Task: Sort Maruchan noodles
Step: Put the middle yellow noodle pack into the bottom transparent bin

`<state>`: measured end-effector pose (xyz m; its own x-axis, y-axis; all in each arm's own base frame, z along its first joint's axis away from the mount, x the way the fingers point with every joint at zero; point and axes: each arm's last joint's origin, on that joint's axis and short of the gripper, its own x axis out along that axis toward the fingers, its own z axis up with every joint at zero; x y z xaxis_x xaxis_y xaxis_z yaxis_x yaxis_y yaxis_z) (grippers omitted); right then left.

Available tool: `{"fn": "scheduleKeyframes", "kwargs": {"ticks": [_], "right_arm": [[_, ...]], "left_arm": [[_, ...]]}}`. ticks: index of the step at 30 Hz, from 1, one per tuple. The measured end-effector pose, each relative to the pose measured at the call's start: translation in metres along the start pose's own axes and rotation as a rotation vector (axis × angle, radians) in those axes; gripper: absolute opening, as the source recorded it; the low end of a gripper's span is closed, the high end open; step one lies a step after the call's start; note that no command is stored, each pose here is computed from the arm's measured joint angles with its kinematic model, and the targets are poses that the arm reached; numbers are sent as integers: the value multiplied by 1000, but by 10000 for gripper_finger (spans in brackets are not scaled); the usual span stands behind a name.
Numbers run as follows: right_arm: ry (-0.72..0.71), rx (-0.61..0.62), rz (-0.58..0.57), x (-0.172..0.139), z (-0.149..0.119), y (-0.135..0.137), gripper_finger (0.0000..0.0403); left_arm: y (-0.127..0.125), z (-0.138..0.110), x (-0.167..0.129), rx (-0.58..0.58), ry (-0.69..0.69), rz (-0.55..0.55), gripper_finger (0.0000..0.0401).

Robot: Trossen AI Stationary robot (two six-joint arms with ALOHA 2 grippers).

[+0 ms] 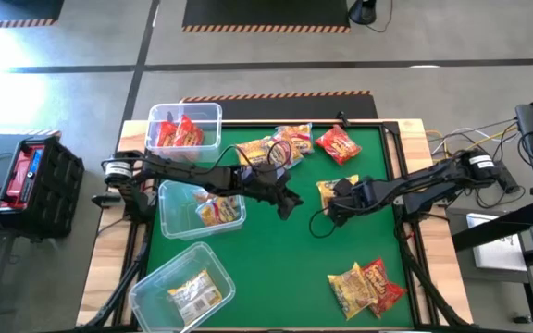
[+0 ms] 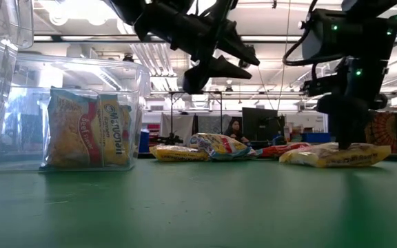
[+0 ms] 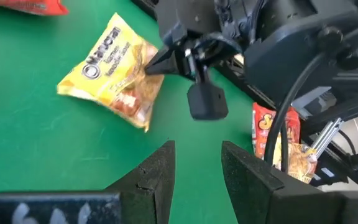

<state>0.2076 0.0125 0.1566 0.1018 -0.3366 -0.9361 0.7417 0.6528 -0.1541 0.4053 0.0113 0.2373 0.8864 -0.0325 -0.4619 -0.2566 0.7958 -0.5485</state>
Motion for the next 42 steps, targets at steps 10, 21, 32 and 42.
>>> {"fn": "scheduleKeyframes", "kwargs": {"ticks": [10, 21, 32, 42], "right_arm": [[31, -57, 233, -15, 2, 3, 9], [-12, -140, 299, -45, -4, -23, 9], [22, -192, 271, -24, -15, -24, 9], [-78, -166, 368, -6, -11, -8, 9]], "left_arm": [[11, 6, -1, -152, -40, 56, 113], [17, 15, -2, -177, -114, 85, 113], [17, 15, 21, -356, -240, -47, 113], [32, -5, 49, -491, -149, -75, 113]]}}
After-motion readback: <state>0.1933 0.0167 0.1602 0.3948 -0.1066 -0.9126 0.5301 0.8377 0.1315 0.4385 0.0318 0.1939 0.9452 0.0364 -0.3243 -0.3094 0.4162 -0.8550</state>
